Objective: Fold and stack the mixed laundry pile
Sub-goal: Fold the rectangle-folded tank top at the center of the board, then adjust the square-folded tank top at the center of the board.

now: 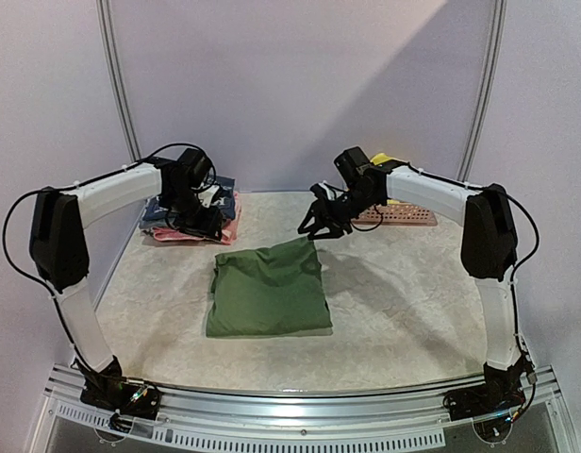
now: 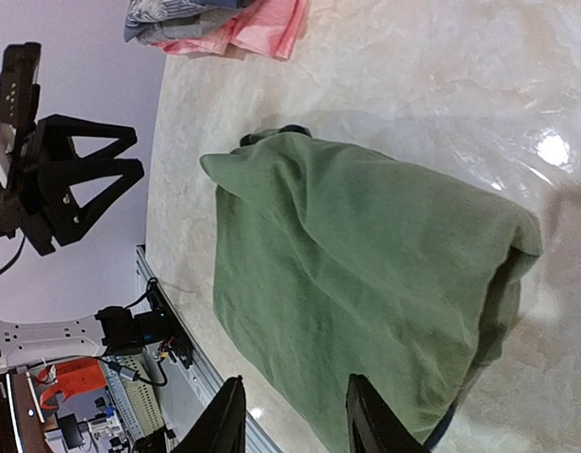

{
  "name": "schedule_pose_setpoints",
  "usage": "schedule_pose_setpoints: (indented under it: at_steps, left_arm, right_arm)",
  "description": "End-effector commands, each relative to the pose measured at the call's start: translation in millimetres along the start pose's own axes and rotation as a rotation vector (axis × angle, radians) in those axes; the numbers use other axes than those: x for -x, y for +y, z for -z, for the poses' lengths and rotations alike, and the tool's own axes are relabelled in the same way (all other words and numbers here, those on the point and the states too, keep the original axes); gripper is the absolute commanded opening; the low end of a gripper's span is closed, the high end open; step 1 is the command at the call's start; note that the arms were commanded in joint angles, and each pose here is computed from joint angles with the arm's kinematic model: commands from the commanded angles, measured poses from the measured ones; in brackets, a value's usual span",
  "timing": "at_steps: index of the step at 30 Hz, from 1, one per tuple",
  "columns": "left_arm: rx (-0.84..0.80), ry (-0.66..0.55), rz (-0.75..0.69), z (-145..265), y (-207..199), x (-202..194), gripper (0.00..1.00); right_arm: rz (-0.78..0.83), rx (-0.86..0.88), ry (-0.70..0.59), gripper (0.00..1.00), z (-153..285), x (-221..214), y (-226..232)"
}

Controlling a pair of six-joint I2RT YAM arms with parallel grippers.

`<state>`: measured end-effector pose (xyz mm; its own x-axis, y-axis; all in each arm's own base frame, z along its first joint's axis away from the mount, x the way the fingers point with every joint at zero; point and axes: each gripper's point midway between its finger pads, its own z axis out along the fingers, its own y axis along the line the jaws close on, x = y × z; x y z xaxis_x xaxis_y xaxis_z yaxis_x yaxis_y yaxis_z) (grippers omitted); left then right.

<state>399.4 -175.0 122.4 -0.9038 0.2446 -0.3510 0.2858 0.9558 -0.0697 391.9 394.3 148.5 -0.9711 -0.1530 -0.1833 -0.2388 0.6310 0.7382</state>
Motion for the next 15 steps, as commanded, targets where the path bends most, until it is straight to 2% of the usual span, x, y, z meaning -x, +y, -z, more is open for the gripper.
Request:
schedule_pose_setpoints:
  at_steps: [1,4,7,15]
  left_arm:
    - [-0.122,-0.047,-0.101,10,-40,-6,0.44]
    - [-0.237,-0.024,-0.156,3,-69,-15,0.37]
    - [-0.286,-0.003,-0.188,-10,-85,-19,0.35]
    - [-0.310,0.036,-0.178,-46,-92,-11,0.34]
  right_arm:
    - [0.036,0.078,-0.041,0.34,-9,20,15]
    - [0.029,0.097,-0.033,0.31,-20,26,13]
    - [0.012,0.094,-0.013,0.29,-33,27,2]
    - [-0.020,0.066,0.021,0.26,-58,23,-26]
